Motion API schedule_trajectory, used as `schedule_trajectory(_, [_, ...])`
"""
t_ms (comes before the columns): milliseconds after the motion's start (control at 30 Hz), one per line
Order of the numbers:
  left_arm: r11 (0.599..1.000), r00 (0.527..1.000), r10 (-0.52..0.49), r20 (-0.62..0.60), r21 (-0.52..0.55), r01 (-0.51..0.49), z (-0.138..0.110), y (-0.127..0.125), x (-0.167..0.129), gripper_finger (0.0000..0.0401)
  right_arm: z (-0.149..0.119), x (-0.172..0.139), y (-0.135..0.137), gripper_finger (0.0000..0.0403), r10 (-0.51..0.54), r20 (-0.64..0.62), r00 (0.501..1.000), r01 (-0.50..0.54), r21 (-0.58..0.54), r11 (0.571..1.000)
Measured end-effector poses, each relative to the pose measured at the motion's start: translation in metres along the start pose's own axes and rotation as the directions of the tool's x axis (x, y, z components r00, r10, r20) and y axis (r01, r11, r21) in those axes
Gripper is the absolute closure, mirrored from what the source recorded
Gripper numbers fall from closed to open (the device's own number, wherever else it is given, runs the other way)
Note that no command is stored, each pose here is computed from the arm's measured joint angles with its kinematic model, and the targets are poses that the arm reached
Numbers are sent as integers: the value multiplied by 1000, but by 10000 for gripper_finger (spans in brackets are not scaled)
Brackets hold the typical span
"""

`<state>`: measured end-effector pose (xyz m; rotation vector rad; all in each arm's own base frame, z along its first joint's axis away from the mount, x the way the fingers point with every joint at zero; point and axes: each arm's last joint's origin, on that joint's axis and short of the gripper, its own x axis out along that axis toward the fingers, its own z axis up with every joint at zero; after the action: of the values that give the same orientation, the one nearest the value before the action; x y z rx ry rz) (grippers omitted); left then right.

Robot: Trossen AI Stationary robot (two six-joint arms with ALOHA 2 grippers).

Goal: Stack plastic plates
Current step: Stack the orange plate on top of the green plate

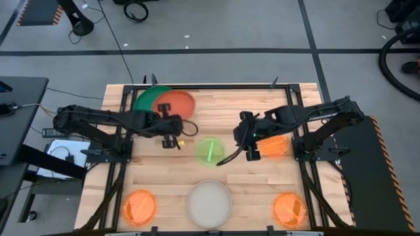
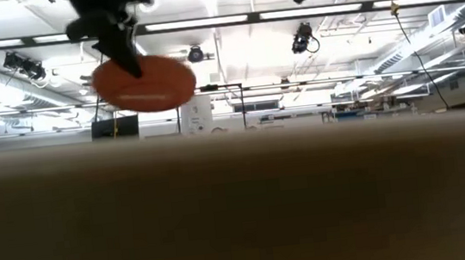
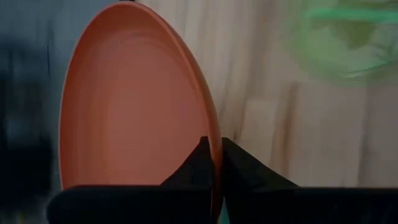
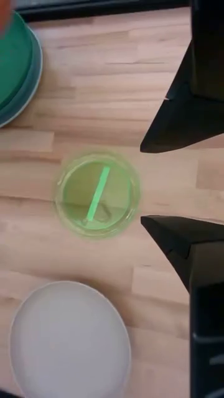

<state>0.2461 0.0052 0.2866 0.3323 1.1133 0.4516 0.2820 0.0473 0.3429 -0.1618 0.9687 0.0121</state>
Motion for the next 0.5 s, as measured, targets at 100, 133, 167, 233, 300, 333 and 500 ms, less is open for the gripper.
schedule_trajectory(100, [987,991,27,-128,-155,-47,-15,7,12,381,-8,14,7,222,-12,-19,1000,12,6,1000])
schedule_trajectory(133, [980,988,39,-147,-185,-66,-18,9,17,381,-10,19,9,223,-9,-14,1000,9,3,1000])
schedule_trajectory(167, [975,985,49,-162,-208,-83,-21,11,22,381,-11,23,11,223,-7,-10,1000,7,-1,1000])
schedule_trajectory(233, [963,979,59,-196,-247,-107,-28,16,34,381,-16,28,13,223,-5,-28,1000,5,-11,1000])
schedule_trajectory(300, [944,976,71,-205,-302,-132,-33,22,46,381,-17,32,15,223,-3,-15,1000,3,-9,1000])
schedule_trajectory(333, [935,975,79,-209,-325,-145,-36,24,53,381,-18,34,15,223,-3,-12,1000,3,-9,1000])
schedule_trajectory(500, [878,972,119,-203,-435,-198,-48,38,80,381,-19,36,15,223,-3,-10,1000,3,-10,1000])
